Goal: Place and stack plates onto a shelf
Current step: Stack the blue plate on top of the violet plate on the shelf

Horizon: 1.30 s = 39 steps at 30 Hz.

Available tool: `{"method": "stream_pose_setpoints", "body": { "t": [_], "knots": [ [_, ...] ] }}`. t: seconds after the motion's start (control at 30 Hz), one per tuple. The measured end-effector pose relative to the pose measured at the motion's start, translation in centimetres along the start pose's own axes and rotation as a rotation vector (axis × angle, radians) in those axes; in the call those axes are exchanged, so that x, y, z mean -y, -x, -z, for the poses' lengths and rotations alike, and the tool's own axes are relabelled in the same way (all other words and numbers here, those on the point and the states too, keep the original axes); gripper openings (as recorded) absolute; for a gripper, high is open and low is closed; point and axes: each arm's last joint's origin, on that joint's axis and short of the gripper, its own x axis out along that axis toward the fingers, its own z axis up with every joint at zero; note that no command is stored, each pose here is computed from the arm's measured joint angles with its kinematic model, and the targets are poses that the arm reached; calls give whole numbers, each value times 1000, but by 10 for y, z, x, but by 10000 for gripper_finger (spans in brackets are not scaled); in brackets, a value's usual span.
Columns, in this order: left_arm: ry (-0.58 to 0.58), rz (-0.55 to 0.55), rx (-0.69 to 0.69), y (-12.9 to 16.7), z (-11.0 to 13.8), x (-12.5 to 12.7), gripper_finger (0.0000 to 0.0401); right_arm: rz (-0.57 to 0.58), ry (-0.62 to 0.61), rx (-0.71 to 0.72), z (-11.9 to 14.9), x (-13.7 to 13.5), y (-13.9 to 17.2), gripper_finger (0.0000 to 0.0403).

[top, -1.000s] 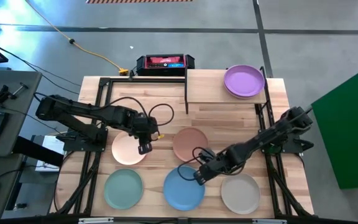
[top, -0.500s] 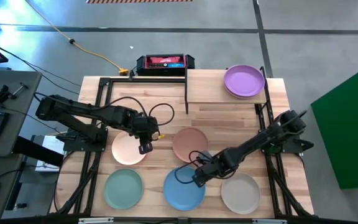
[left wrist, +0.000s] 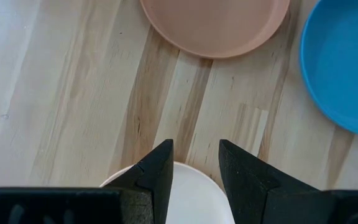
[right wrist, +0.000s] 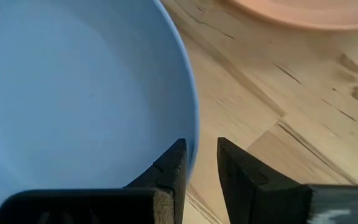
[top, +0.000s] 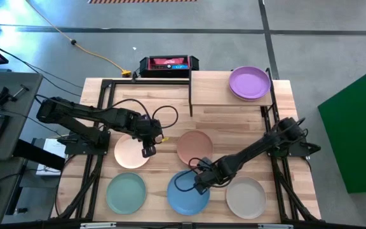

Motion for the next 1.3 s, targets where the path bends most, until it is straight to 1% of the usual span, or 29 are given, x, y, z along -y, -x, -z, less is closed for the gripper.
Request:
{"method": "stream_pose_setpoints", "body": {
  "t": [0.3,0.47,0.53,0.67,0.7,0.8,0.9,1.07,1.3],
  "knots": [
    [0,0,0,0,0,0,117,-12,0,-4,0,-3,-11,69],
    [0,-1,-2,0,0,0,117,-10,-12,-38,1,-3,-17,68],
    [0,-1,-2,0,0,0,117,-13,-14,-42,1,-3,-17,59],
    [0,-1,-2,0,0,0,117,-18,-15,-53,0,-3,-17,13],
    [-1,-1,-2,0,0,0,117,-20,-15,-52,0,-3,-16,7],
    [0,-1,-2,0,0,0,117,-17,-33,-56,0,-3,-16,10],
    [-1,-1,-2,0,0,0,117,-25,-34,-70,0,-3,-14,3],
    [-1,-1,-2,0,0,0,117,-48,-30,-73,0,-3,1,1],
    [-1,-1,-3,0,0,0,117,-54,-47,-17,-7,7,43,0]
  ]
}}
